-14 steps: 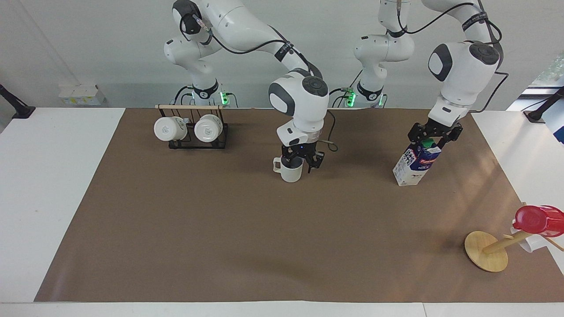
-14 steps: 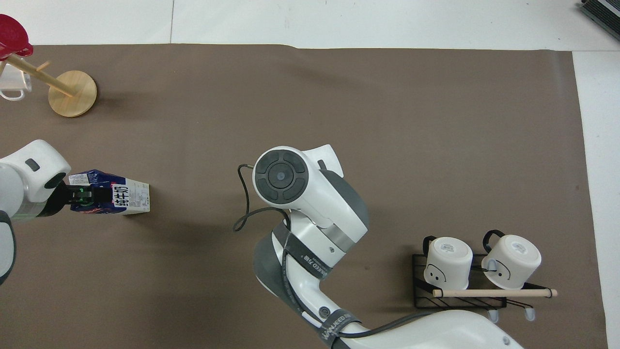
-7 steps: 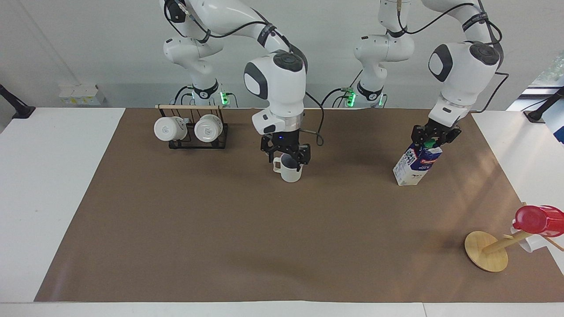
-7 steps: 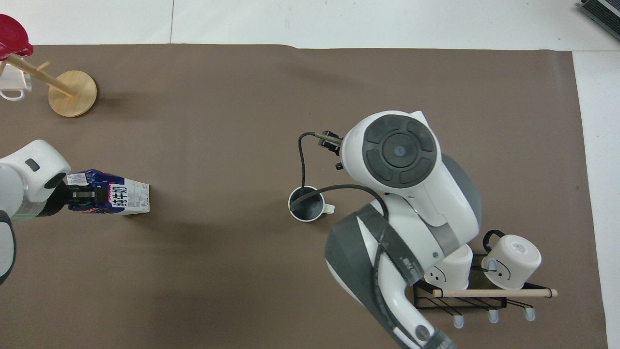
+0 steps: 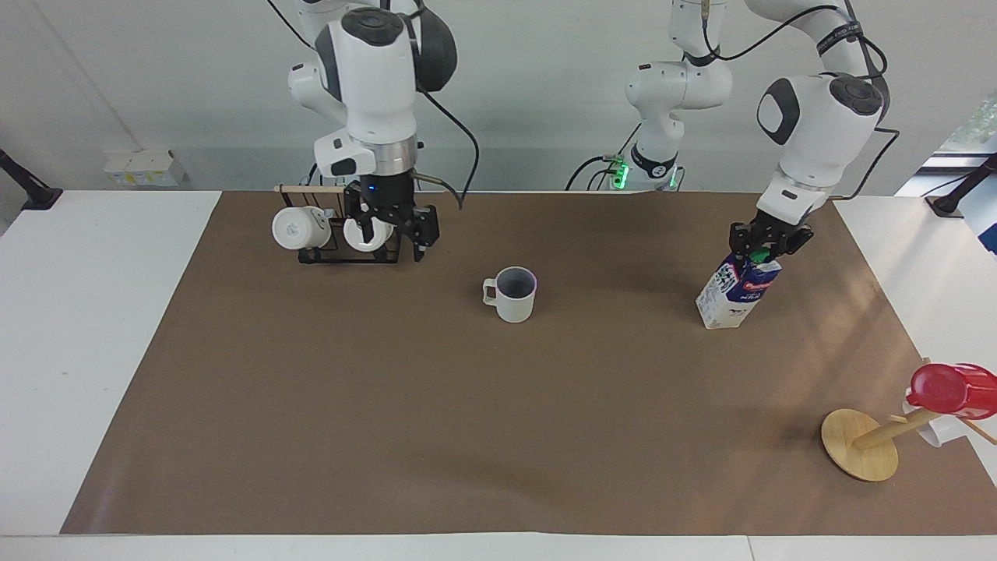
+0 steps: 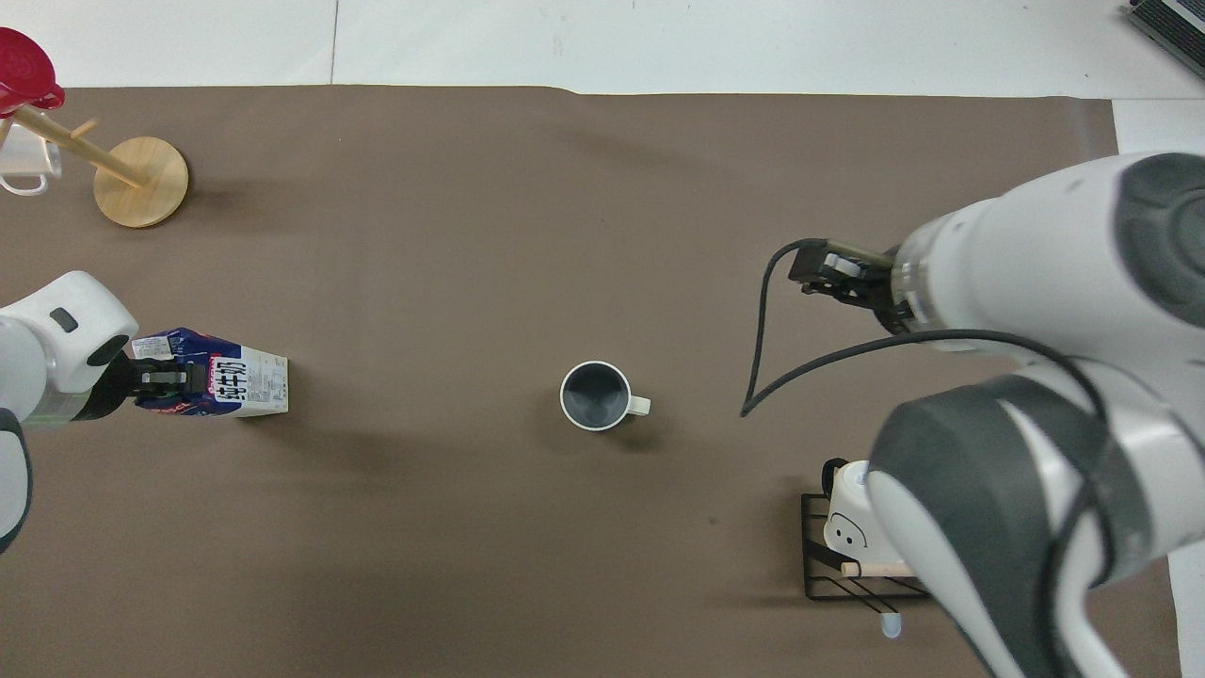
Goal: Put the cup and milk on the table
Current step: 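Release the mug and withdraw the right gripper while the left gripper lifts the carton, then carry the milk carton with the left gripper beside the white mug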
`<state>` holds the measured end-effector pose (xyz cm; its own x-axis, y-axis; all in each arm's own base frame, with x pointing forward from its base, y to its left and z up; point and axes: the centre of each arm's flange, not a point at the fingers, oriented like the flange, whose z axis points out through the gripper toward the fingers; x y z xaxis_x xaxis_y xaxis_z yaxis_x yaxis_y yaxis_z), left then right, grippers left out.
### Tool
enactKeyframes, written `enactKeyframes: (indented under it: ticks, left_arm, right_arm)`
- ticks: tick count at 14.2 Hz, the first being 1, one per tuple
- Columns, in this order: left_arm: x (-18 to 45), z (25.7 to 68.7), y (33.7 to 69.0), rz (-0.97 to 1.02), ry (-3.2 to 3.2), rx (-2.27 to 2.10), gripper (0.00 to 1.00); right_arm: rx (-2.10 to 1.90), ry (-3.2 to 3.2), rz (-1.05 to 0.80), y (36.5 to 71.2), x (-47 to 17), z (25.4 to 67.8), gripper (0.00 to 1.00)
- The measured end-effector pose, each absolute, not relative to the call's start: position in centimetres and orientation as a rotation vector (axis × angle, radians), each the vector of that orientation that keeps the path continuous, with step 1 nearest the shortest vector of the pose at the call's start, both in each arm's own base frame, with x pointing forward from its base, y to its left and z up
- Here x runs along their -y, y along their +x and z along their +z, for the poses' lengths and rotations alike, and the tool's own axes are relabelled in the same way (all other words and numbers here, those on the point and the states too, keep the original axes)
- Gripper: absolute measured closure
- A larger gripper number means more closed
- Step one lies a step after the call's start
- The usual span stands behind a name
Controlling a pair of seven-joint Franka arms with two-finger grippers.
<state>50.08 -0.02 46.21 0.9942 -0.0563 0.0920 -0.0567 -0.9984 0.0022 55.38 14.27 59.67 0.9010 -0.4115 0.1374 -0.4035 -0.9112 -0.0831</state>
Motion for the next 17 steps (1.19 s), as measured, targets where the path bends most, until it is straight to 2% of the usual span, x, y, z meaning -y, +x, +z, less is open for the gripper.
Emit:
enactKeyframes:
  ticks: [3,8,11,17]
  left_arm:
    - [0.5,47.4,50.8,0.179,3.131,0.049,0.52]
    - [7.0,51.8,52.3,0.154,3.123,-0.029,0.52]
    - [14.2,52.7,52.2,0.155,3.109,-0.071,0.52]
    - [24.7,52.4,48.5,0.131,3.088,-0.081,0.52]
  right_arm:
    - [-0.581,-3.016,-0.248,55.3,-8.9,64.1,0.0]
    - [-0.281,-3.191,-0.141,53.4,-7.4,67.2,0.0]
    - [-0.291,-3.15,-0.047,53.0,-6.7,67.0,0.0]
    - [-0.323,-3.126,0.021,54.1,-5.4,65.0,0.0]
